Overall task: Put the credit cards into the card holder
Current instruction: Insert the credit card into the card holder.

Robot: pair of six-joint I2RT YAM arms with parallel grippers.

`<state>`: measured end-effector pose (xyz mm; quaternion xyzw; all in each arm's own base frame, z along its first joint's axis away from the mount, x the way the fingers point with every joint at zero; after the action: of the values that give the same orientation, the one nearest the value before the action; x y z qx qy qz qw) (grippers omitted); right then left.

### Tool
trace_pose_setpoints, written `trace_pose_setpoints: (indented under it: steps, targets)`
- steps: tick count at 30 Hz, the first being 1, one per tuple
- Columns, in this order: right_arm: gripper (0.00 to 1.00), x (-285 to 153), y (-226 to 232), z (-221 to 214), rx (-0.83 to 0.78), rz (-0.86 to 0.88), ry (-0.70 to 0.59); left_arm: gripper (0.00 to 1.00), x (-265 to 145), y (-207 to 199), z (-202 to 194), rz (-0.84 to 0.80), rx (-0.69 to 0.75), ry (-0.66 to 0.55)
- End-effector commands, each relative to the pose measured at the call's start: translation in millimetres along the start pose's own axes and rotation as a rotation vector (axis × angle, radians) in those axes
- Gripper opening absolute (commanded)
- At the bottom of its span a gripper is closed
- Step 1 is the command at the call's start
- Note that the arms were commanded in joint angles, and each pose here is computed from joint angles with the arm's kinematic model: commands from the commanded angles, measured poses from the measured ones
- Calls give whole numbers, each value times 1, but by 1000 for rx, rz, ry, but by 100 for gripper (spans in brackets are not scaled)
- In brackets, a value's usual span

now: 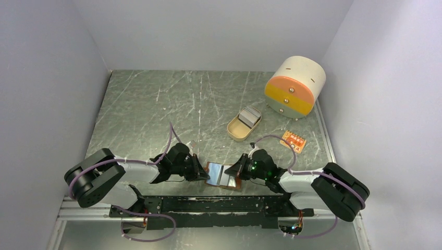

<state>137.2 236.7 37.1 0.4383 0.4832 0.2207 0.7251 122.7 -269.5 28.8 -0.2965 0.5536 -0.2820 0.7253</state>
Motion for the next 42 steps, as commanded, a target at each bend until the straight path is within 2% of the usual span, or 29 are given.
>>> trace_pose_setpoints:
  steps: [1, 4, 9, 13, 21, 36, 42]
  targets:
    - [5, 3, -5, -3, -38, -19, 20, 13, 2, 2, -3, 11, 8, 7]
    - [10, 5, -5, -2, -32, -44, 21, 13, 2, 2, -3, 13, 7, 6]
    - [40, -1, -20, 7, 4, -242, -17, 13, 0, 3, -2, 26, 6, -4]
    - [47, -10, -25, 8, 13, -313, -32, 13, 0, 1, 0, 29, 11, -13]
    - [48, -14, -26, 4, 5, -368, -29, 13, -1, 1, 0, 38, 14, -17]
    - [44, 10, -1, -13, 28, -273, 15, 14, 0, -11, 1, 7, 44, -17]
    - [45, 9, -10, -4, -65, -380, -3, 15, -3, -12, 3, 16, 51, -31]
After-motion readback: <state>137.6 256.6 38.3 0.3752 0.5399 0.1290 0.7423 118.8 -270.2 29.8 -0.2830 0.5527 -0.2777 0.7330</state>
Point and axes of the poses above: each gripper's point midway between its finger pads, its own x axis out along the fingers, its own y axis along the line the jaws close on, z = x × y, the point moved 2 cm from there along -x, back along the fingers, and after that the axes turned 7 degrees about x, right-handed, at the moved point
